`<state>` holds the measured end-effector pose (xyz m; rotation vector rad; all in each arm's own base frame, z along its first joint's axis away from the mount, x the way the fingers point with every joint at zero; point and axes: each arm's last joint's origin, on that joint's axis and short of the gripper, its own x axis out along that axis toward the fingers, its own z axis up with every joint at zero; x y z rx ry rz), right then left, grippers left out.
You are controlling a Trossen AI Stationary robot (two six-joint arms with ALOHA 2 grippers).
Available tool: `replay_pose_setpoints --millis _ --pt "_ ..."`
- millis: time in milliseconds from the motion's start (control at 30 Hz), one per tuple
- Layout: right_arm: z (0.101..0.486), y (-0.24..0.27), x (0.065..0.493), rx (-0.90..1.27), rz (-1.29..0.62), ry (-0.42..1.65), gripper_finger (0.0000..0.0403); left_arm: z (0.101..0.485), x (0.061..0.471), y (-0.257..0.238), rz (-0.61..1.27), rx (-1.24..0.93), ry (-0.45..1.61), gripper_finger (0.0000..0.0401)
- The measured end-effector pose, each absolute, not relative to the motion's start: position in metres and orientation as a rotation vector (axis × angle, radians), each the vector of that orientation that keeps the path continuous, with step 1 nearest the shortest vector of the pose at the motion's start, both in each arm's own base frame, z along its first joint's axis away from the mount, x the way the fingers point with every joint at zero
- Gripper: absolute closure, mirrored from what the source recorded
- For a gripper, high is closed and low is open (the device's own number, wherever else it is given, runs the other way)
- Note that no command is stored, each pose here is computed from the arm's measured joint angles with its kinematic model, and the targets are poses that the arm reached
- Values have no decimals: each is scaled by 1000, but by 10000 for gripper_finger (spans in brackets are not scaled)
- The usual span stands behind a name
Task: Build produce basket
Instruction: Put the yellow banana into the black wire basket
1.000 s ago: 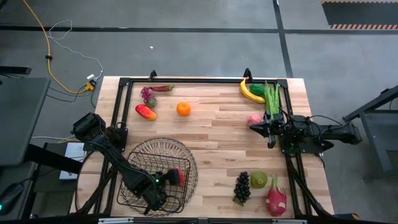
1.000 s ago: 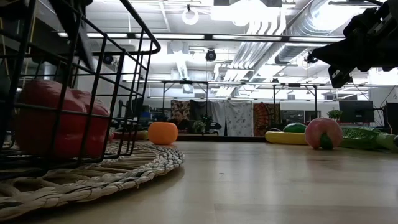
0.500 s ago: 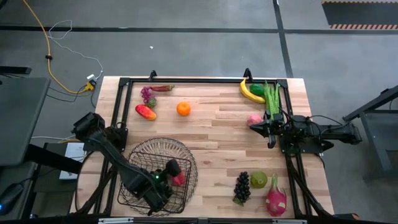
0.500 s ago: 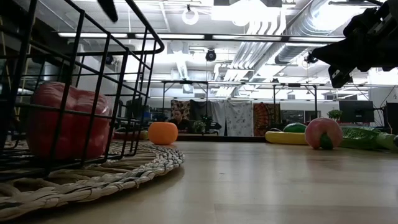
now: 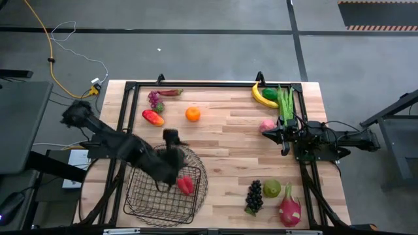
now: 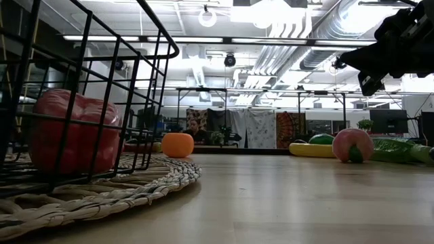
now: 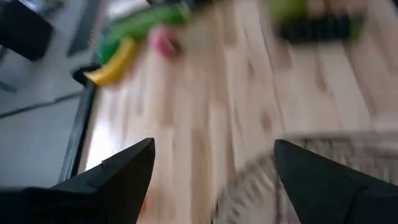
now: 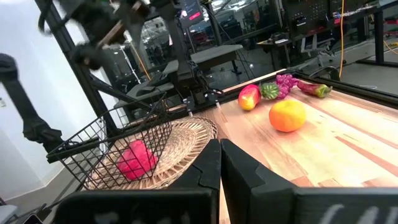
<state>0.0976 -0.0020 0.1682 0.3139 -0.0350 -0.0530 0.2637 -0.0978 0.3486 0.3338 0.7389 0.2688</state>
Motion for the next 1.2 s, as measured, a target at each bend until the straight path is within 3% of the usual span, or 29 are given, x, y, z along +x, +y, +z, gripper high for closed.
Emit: replay_pose_setpoints --millis 200,533,867,1200 --pt "168 -2 98 314 -53 -36 403 345 232 -60 310 208 403 84" --pt "168 -2 98 314 -52 -36 403 291 179 0 304 44 4 84" --pt "168 -2 98 314 -52 -36 403 273 166 43 268 -27 -29 84" --pt "168 -2 98 314 -53 -35 403 268 167 42 268 -28 16 84"
